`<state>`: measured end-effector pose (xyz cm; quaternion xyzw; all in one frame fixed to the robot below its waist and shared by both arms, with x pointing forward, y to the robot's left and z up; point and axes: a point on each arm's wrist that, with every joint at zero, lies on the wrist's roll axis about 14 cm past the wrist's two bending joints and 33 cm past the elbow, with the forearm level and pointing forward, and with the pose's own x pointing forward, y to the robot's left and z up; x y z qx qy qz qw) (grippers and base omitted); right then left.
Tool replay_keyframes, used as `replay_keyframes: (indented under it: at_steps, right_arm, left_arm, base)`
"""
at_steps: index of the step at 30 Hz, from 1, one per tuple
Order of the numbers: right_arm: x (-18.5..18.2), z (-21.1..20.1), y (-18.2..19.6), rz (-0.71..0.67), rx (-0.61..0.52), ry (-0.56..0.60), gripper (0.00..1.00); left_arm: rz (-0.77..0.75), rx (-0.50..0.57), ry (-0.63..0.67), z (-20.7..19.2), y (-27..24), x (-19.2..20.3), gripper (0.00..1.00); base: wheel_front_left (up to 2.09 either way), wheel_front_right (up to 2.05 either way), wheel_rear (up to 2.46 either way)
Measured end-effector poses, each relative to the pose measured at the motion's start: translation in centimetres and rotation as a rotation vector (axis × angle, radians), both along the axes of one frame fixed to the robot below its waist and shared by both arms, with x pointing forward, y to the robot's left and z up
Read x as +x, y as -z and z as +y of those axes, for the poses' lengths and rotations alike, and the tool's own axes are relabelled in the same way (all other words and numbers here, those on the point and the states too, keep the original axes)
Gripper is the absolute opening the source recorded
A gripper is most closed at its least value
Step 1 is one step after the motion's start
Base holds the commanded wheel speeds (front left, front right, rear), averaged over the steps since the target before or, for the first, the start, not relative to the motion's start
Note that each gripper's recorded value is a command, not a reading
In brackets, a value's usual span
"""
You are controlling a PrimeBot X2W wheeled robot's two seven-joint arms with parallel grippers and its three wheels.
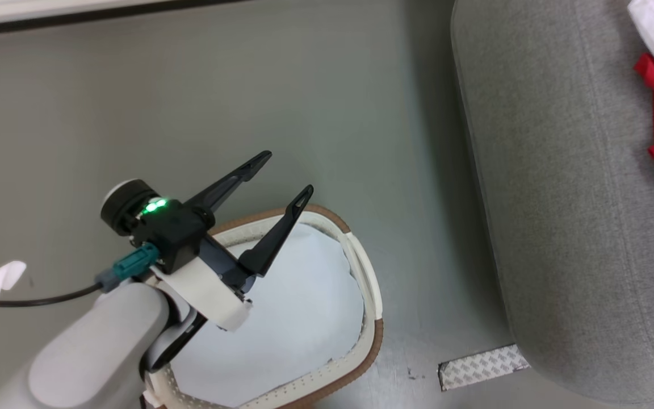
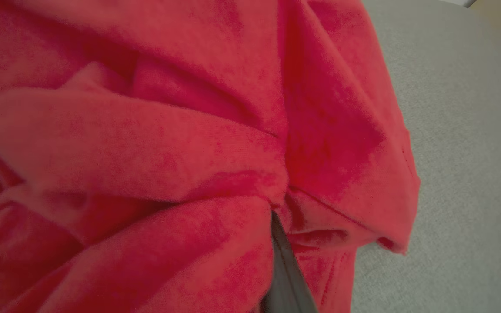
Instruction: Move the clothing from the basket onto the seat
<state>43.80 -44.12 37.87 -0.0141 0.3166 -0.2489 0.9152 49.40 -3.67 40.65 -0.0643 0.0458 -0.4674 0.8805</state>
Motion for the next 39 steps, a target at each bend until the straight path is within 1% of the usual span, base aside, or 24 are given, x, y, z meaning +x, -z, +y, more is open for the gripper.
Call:
replay_keyframes:
  at_steps: [1, 2, 3, 7, 10, 13, 16, 18, 20, 22, 26, 27, 29, 30, 34, 36, 39]
  right_arm:
    - [-0.4, -0.3, -0.2, 0.016, 0.002, 0.004, 0.43]
    - [-0.6, -0.6, -0.6, 0.019, -0.004, 0.005, 0.82]
    - [-0.8, -0.8, -1.0, 0.024, -0.009, 0.003, 1.0]
    - [-2.0, -0.5, -1.6, 0.052, 0.004, -0.015, 1.0]
    - [-4.2, -0.5, -1.8, 0.11, 0.021, -0.019, 1.0]
    - [-6.3, -0.5, -2.8, 0.142, 0.029, -0.029, 1.0]
    - [-8.1, -0.8, -4.8, 0.149, 0.026, -0.042, 1.0]
    - [-8.8, -1.0, -6.8, 0.121, 0.013, -0.058, 1.0]
    - [-9.4, -1.3, -9.4, 0.088, -0.024, -0.081, 1.0]
    - [-9.3, -1.3, -12.8, 0.009, -0.078, -0.116, 1.0]
    - [-7.9, 1.2, -20.3, -0.236, -0.17, -0.217, 1.0]
    - [-7.6, 2.2, -21.7, -0.291, -0.181, -0.246, 1.0]
    - [-7.4, 4.4, -23.3, -0.356, -0.22, -0.313, 1.0]
    - [-7.0, 5.8, -24.2, -0.405, -0.221, -0.349, 1.0]
    - [-5.4, 11.3, -25.5, -0.582, -0.164, -0.464, 1.0]
    - [-4.6, 14.1, -25.7, -0.68, -0.079, -0.499, 1.0]
    - [-4.0, 17.5, -25.3, -0.783, 0.007, -0.54, 1.0]
  left_arm:
    - [-0.006, -0.002, -0.004, 0.0, -0.4, 0.0, 1.0]
    - [-0.013, -0.007, -0.007, -0.1, -0.8, 0.0, 1.0]
    - [-0.019, -0.012, -0.011, -0.1, -1.3, -0.1, 1.0]
    - [-0.02, -0.013, -0.023, -0.3, -2.5, -0.9, 1.0]
    - [-0.028, -0.016, -0.033, -0.5, -3.7, -1.7, 1.0]
    - [-0.035, -0.019, -0.057, -0.5, -5.1, -2.5, 1.0]
    - [-0.054, -0.026, -0.091, -0.1, -6.8, -3.2, 1.0]
    - [-0.066, -0.029, -0.114, 0.2, -7.9, -3.8, 1.0]
    - [-0.083, -0.035, -0.137, 0.6, -9.2, -4.4, 1.0]
    - [-0.11, -0.044, -0.174, 1.3, -10.7, -4.7, 1.0]
    - [-0.164, -0.075, -0.273, 3.4, -13.8, -4.8, 1.0]
    - [-0.171, -0.087, -0.309, 4.3, -14.4, -4.7, 1.0]
    - [-0.19, -0.103, -0.373, 6.0, -15.6, -4.7, 1.0]
    - [-0.197, -0.112, -0.412, 7.1, -16.2, -4.7, 1.0]
    - [-0.215, -0.12, -0.576, 12.2, -17.1, -4.6, 1.0]
    - [-0.203, -0.148, -0.681, 15.1, -17.4, -4.6, 1.0]
    - [-0.197, -0.136, -0.817, 19.1, -16.9, -5.2, 1.0]
  base:
    - [0.0, 0.0, 0.0]
    - [0.0, 0.0, 0.0]
    - [0.0, 0.0, 0.0]
    - [0.0, 0.0, 0.0]
    - [0.0, 0.0, 0.0]
    - [0.0, 0.0, 0.0]
    - [0.0, 0.0, 0.0]
    - [0.0, 0.0, 0.0]
    - [0.0, 0.0, 0.0]
    - [0.0, 0.0, 0.0]
    - [0.0, 0.0, 0.0]
    - [0.0, 0.0, 0.0]
    - [0.0, 0.0, 0.0]
    - [0.0, 0.0, 0.0]
    - [0.0, 0.0, 0.0]
    - [0.0, 0.0, 0.0]
    - [0.0, 0.0, 0.0]
